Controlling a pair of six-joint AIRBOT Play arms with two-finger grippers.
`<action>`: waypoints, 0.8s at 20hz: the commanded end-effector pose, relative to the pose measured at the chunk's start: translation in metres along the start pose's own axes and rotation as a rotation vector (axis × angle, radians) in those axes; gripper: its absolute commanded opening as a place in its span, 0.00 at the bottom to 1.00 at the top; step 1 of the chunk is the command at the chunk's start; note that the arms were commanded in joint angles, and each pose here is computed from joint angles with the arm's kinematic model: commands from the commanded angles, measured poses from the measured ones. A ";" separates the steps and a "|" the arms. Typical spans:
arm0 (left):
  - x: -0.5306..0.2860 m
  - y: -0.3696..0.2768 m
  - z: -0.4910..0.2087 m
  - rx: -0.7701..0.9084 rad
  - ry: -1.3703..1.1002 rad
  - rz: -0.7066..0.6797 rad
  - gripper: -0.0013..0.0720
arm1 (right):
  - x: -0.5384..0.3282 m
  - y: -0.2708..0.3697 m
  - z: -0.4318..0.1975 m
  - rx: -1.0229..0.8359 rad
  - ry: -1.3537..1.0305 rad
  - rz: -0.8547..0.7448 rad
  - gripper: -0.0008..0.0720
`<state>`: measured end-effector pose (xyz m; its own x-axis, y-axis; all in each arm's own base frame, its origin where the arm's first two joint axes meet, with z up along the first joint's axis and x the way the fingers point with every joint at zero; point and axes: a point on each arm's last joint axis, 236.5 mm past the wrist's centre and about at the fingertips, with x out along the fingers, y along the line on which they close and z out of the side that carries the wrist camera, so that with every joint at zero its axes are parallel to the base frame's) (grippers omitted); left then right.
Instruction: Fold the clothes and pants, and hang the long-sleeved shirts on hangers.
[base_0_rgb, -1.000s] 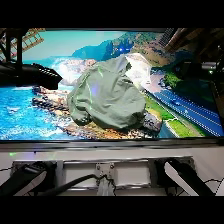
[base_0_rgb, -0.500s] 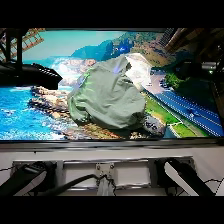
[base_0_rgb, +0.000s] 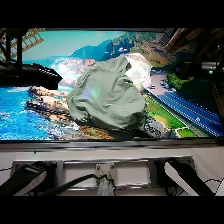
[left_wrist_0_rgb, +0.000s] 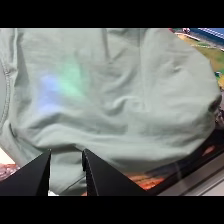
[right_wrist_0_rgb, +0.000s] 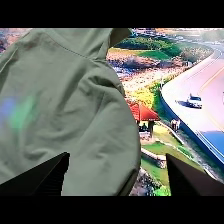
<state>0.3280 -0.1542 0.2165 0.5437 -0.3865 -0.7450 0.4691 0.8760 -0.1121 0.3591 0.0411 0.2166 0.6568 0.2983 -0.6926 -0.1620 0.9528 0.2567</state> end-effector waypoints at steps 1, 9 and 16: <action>0.000 0.000 0.000 0.001 0.000 0.000 0.32 | 0.000 0.001 0.000 -0.001 -0.001 0.001 0.96; 0.000 0.000 0.000 0.001 0.000 0.000 0.32 | 0.000 0.001 0.000 -0.001 -0.001 0.001 0.96; 0.003 0.001 0.004 -0.001 -0.012 0.002 0.32 | 0.005 -0.004 0.007 0.004 -0.019 -0.006 0.96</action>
<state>0.3315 -0.1547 0.2167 0.5507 -0.3864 -0.7399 0.4672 0.8772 -0.1105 0.3634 0.0396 0.2138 0.6553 0.2949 -0.6955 -0.1572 0.9537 0.2563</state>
